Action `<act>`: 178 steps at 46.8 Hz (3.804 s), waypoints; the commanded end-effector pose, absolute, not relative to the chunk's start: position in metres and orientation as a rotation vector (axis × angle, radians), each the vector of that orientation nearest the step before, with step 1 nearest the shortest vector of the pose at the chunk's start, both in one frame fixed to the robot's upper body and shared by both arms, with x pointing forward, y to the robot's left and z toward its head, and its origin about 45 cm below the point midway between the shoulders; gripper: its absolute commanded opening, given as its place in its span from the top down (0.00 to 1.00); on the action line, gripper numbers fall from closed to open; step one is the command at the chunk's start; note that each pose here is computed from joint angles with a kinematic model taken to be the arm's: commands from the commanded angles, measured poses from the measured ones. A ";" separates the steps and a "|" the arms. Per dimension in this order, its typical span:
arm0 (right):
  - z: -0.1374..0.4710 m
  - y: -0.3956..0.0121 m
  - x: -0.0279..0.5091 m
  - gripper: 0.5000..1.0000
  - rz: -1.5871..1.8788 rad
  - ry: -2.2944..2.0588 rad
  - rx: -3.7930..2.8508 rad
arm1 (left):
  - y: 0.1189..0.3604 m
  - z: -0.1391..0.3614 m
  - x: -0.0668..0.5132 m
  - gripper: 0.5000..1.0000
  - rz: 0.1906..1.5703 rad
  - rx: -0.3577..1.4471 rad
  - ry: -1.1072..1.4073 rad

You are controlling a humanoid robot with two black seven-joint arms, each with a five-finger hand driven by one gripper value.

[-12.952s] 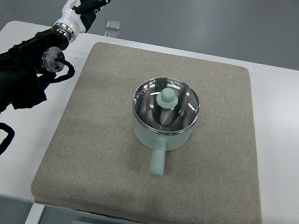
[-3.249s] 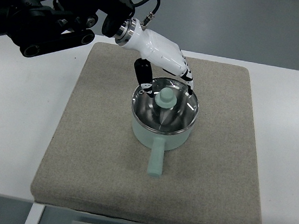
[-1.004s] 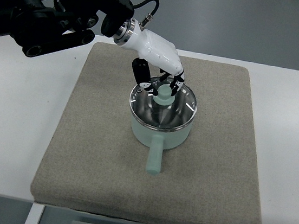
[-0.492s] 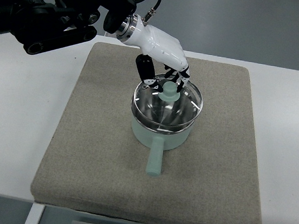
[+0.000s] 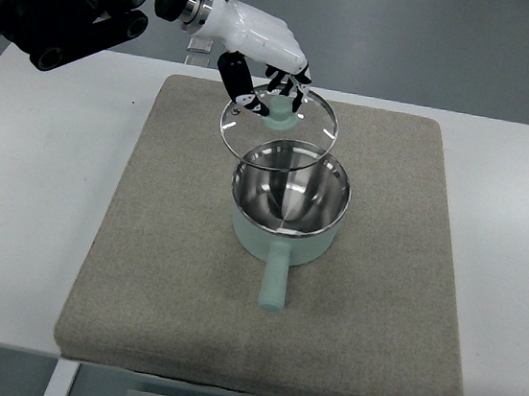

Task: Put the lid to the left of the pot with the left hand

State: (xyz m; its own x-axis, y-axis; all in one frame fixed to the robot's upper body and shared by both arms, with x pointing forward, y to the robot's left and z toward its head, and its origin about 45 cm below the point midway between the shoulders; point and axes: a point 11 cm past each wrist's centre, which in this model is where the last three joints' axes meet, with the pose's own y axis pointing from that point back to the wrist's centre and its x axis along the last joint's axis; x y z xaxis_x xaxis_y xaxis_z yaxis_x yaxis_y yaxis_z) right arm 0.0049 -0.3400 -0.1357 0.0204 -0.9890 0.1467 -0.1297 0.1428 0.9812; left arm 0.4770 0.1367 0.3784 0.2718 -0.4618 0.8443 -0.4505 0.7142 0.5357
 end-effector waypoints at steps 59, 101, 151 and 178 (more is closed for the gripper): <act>-0.136 -0.340 0.005 0.15 -1.016 -1.345 1.207 | 0.260 0.283 0.487 1.00 0.221 0.986 -1.096; -0.136 -0.340 0.005 0.15 -1.016 -1.345 1.207 | 0.249 0.256 0.481 1.00 0.209 0.964 -1.075; -0.136 -0.340 0.005 0.15 -1.015 -1.346 1.205 | 0.250 0.309 0.502 0.01 0.586 0.690 -1.011; -0.136 -0.340 0.005 0.15 -1.015 -1.346 1.205 | 0.365 0.392 0.531 0.01 1.444 0.034 -0.551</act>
